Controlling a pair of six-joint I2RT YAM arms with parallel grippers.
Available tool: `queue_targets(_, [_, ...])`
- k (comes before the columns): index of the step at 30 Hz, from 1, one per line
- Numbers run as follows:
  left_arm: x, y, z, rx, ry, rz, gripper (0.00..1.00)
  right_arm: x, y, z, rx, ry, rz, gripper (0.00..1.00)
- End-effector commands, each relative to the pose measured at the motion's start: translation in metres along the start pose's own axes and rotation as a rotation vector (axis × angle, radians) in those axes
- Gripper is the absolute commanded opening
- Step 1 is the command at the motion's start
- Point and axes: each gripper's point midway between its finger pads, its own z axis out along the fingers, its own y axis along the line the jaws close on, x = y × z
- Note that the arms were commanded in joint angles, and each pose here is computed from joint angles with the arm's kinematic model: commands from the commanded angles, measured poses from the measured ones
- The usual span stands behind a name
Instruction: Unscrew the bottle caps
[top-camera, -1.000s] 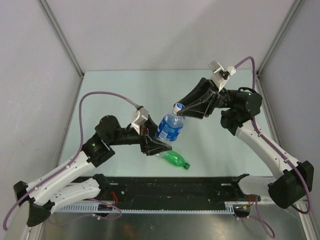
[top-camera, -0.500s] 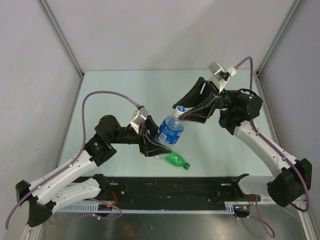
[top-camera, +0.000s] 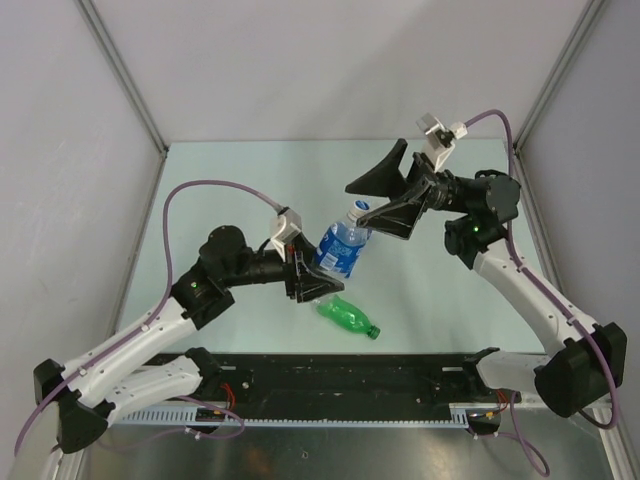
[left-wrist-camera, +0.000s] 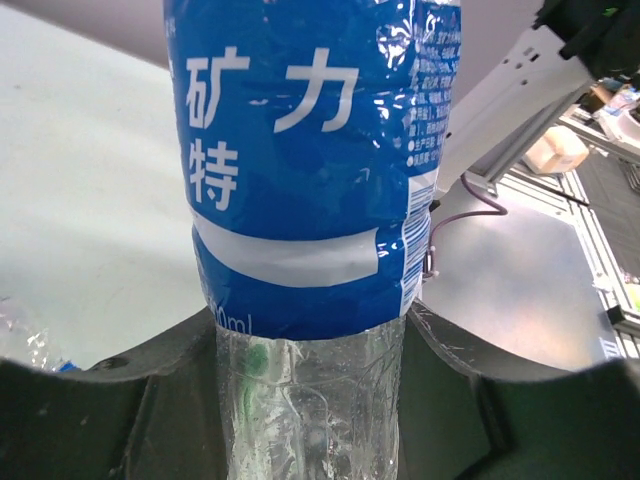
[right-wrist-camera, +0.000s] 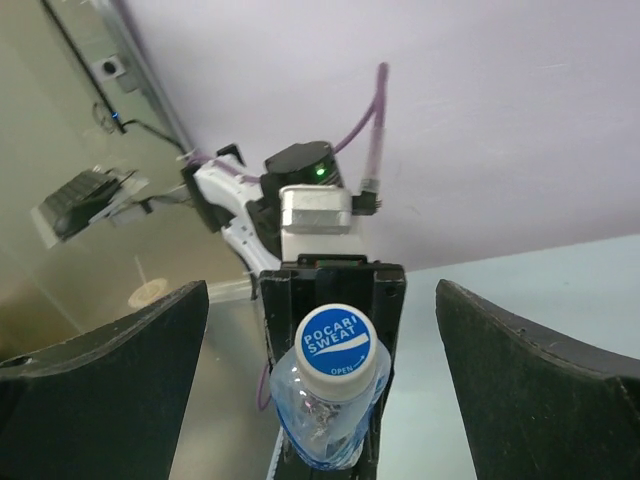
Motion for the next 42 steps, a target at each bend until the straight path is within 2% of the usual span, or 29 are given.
queue_targets(1, [-0.016,0.013,-0.004,-0.085,-0.033,0.074,0.00,-0.022,-0.010,-0.008,0.136,-0.084,-0.026,0.99])
queue_targets(7, [-0.005,0.037,-0.008,-0.213,0.014,0.060,0.00,-0.038,-0.030,-0.020,0.302,-0.171,-0.003,1.00])
queue_targets(15, [0.001,0.082,-0.022,-0.497,0.072,0.057,0.00,-0.022,-0.080,-0.037,0.547,-0.202,0.143,0.99])
queue_targets(23, [0.001,0.107,-0.041,-0.774,0.126,0.110,0.00,0.003,-0.114,-0.031,0.687,-0.148,0.262,0.99])
queue_targets(29, [0.003,0.115,-0.047,-0.907,0.184,0.149,0.00,0.020,-0.131,-0.019,0.723,-0.104,0.318,0.98])
queue_targets(33, [0.003,0.118,-0.048,-0.961,0.215,0.174,0.00,0.026,-0.138,-0.010,0.725,-0.094,0.345,0.92])
queue_targets(42, [0.004,0.122,-0.050,-0.993,0.240,0.196,0.00,0.032,-0.149,-0.004,0.740,-0.078,0.364,0.64])
